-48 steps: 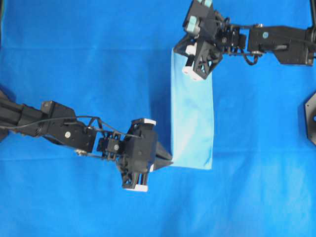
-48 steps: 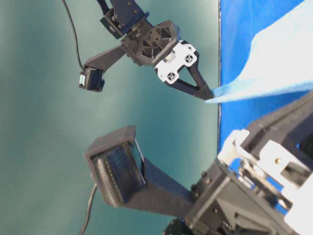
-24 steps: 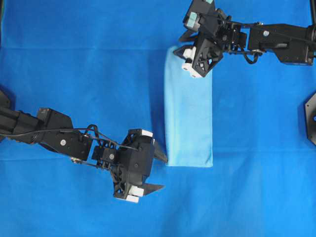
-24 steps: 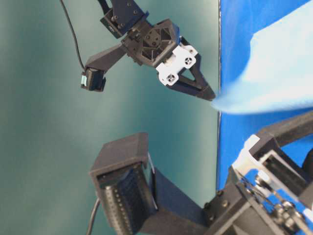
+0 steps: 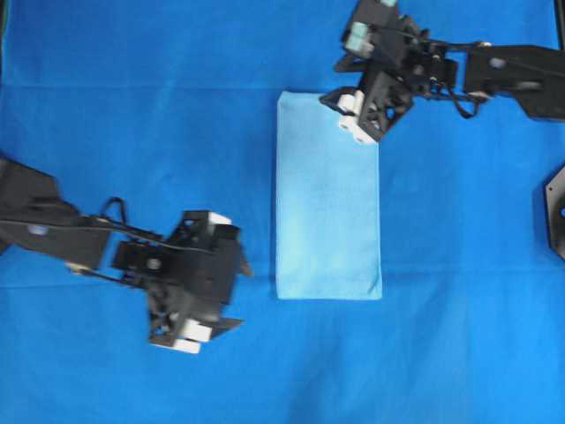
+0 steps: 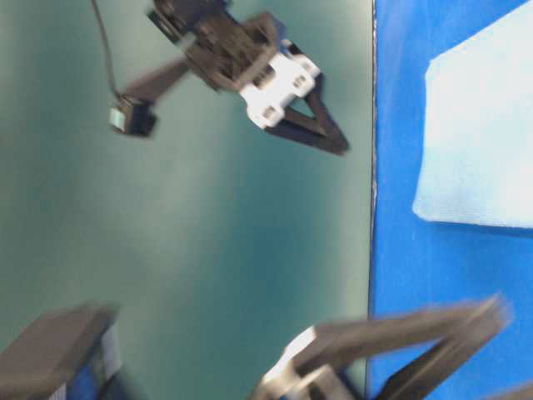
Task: Fold the light blue towel.
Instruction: 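Retract both grippers to the sides of the table, then move both grippers to the far corners of the towel rectangle and pinch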
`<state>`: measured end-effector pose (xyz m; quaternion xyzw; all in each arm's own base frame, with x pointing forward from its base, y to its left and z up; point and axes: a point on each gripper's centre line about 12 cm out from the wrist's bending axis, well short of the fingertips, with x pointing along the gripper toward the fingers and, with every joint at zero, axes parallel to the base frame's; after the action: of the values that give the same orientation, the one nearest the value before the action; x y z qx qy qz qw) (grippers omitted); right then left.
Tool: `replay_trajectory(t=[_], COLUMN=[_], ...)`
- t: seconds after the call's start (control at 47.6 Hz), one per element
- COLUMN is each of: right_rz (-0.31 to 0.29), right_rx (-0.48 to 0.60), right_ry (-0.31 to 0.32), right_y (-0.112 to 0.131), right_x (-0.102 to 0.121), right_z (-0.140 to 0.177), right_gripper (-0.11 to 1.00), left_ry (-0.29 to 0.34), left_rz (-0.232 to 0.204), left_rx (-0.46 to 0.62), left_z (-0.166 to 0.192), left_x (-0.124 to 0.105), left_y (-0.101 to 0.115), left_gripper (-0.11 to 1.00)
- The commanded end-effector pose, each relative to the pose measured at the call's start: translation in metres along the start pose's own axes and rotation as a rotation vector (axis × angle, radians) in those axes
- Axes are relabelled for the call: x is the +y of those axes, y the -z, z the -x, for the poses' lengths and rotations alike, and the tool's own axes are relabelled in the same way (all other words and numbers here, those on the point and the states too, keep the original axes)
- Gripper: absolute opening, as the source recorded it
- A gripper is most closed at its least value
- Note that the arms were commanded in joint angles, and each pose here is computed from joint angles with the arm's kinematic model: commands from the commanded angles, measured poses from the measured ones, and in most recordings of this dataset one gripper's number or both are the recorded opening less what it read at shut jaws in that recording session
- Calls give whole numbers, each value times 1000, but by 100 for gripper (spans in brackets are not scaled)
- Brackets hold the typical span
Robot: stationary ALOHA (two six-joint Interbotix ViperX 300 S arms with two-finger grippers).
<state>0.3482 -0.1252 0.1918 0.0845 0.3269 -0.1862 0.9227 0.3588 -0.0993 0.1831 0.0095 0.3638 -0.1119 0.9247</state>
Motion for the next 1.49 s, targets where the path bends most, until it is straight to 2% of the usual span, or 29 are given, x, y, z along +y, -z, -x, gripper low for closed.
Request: replay_trajectory(t=[0.0,0.252,0.441,0.525,0.651,0.756,1.26,1.323,1.47], right_rz=[13,46,48,50,46,38,26,20,-21], right_rx=[-68,-166,-306,-351,-403,-414,-399,-379,-265], right_ry=[-36,-156,-222,-230,-245,-248,-224,-208,-111], right_y=[-13,2,8,12,21,26,26,27,33], right_x=[14,47,49,46,43,40,35,32,11], right_z=[25,85,128,142,156,156,148,142,109], right_gripper=[65,64,64,64,64,64,64,64,64], left_ry=[7,-22,-91,-126,-183,-202,-209,-225,-278], left_rz=[-10,-14,-6,6,33,47,51,58,90], left_rx=[-78,-361,-555,-591,-608,-625,-611,-608,-565], left_z=[30,94,138,150,157,158,153,151,131], left_x=[-2,14,33,42,56,61,63,68,89], left_y=[-11,-10,0,9,27,33,33,32,26], left_gripper=[78,77,77,77,77,77,77,77,77])
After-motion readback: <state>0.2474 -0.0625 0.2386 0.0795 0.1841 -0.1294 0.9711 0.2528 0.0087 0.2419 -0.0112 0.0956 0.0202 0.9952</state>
